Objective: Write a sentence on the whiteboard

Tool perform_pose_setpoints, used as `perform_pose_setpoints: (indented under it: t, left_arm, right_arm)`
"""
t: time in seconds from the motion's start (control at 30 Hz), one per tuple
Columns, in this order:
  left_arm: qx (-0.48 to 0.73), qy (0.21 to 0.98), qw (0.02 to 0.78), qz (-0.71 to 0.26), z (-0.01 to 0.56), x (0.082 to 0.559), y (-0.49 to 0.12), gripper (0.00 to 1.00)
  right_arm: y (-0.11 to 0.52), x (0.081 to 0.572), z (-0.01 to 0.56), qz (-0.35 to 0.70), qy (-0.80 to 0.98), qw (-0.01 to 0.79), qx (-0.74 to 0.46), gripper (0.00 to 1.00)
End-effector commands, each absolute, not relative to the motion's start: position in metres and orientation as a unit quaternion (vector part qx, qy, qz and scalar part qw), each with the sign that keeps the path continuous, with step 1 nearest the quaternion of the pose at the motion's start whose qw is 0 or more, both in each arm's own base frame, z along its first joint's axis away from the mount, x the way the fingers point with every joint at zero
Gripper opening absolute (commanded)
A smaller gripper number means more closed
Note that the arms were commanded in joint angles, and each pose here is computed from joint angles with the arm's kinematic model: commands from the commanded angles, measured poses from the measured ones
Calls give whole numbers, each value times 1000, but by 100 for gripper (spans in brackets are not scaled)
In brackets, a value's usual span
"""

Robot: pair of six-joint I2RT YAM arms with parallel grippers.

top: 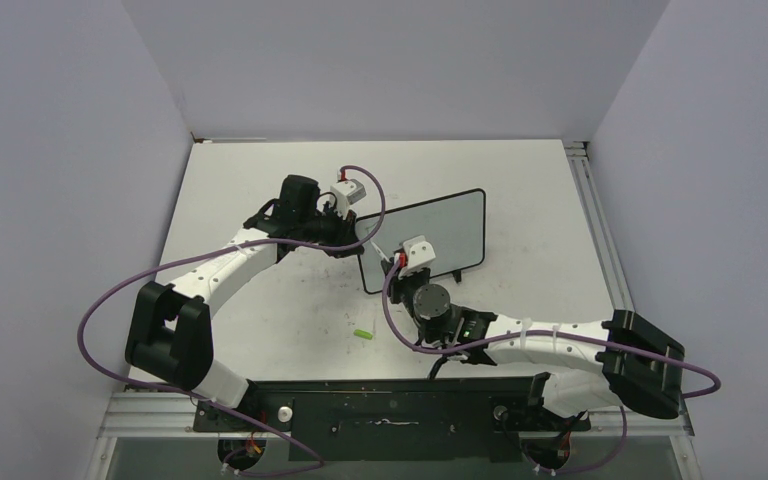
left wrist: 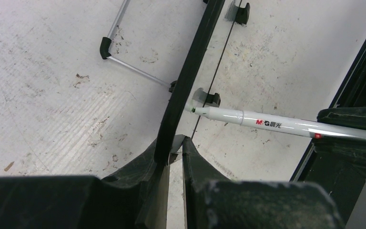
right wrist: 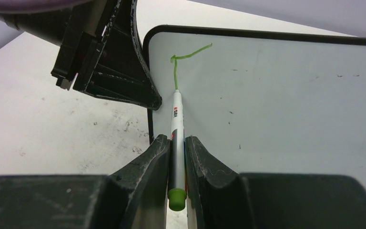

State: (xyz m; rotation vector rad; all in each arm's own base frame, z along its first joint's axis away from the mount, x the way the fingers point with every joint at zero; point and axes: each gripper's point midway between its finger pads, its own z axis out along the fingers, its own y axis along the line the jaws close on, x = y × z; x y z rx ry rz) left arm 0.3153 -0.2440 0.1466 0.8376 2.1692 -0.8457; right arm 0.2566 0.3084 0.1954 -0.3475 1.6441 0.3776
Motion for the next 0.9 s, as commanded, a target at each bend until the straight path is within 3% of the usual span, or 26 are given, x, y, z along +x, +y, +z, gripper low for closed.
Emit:
perform_pose_setpoints:
  t: [0.0, 0.37, 0.87]
  left_arm:
    - [328, 830, 340, -296, 153, 320, -238, 0]
    - [328, 830, 340, -295, 152, 320, -237, 0]
    - [329, 831, 341, -292, 153, 319, -236, 0]
  right_arm:
    - [302, 253, 187, 166, 733, 643, -146, 5]
    - [297, 244, 176, 164, 743, 632, -148, 5]
    - [298, 229, 223, 204, 717, 649, -148, 5]
